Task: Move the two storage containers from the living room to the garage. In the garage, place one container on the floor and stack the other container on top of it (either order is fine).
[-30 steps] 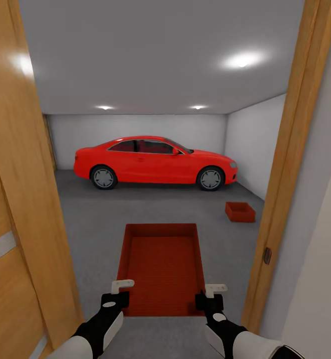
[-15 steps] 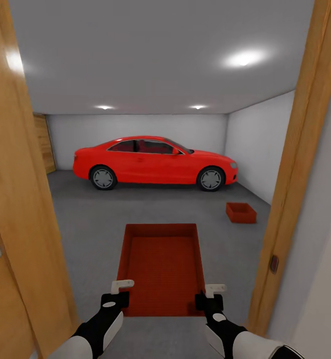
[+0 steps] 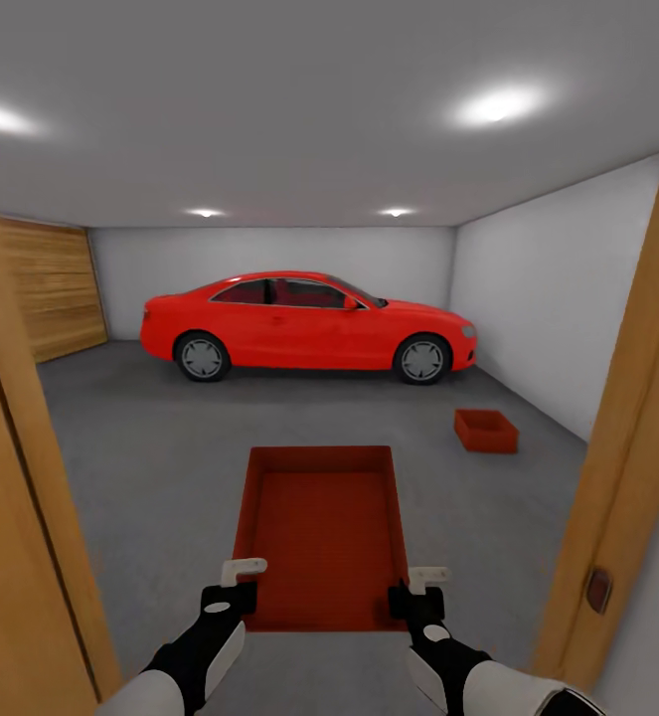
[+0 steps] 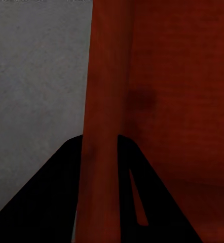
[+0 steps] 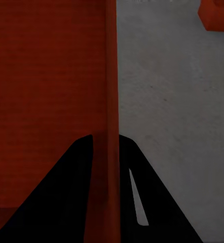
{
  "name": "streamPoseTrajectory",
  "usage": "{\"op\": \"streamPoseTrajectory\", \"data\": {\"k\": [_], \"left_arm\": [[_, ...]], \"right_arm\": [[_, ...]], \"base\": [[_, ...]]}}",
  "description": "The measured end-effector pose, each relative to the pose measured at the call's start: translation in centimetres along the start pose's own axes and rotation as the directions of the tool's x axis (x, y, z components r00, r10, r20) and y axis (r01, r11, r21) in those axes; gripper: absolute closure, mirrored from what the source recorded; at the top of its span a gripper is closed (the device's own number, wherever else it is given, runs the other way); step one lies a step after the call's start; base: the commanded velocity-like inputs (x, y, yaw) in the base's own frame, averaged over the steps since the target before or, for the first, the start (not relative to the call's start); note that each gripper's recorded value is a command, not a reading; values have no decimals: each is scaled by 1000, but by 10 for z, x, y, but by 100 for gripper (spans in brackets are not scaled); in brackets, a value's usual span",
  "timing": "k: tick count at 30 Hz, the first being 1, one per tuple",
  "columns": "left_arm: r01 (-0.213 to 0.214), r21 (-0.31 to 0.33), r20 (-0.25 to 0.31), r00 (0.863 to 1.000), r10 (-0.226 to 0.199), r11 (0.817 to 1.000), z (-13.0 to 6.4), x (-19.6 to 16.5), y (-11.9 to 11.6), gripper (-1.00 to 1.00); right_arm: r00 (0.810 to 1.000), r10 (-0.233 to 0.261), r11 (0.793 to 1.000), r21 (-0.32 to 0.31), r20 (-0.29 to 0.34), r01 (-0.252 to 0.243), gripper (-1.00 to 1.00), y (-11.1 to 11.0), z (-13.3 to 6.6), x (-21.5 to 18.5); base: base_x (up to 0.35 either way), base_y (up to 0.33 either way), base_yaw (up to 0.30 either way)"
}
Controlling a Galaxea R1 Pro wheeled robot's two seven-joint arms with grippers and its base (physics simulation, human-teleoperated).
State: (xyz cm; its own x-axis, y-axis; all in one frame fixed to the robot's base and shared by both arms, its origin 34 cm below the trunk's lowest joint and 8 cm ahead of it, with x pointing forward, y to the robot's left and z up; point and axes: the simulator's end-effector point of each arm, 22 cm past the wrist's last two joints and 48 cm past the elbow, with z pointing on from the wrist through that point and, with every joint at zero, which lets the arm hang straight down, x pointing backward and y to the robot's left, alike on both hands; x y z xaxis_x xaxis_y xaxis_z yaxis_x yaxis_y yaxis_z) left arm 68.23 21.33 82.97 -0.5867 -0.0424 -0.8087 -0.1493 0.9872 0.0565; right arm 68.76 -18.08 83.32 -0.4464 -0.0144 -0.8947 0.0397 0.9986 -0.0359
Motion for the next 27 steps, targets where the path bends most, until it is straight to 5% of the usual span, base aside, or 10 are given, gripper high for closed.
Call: {"op": "streamPoseTrajectory", "data": {"k": [27], "left_arm": [[-1,0,-1,1000,1,1000,0,0,0,100]], "right_arm": [[1000,0,1000,0,-1,0,100,0,0,0]], "base": [[322,0,0]]}}
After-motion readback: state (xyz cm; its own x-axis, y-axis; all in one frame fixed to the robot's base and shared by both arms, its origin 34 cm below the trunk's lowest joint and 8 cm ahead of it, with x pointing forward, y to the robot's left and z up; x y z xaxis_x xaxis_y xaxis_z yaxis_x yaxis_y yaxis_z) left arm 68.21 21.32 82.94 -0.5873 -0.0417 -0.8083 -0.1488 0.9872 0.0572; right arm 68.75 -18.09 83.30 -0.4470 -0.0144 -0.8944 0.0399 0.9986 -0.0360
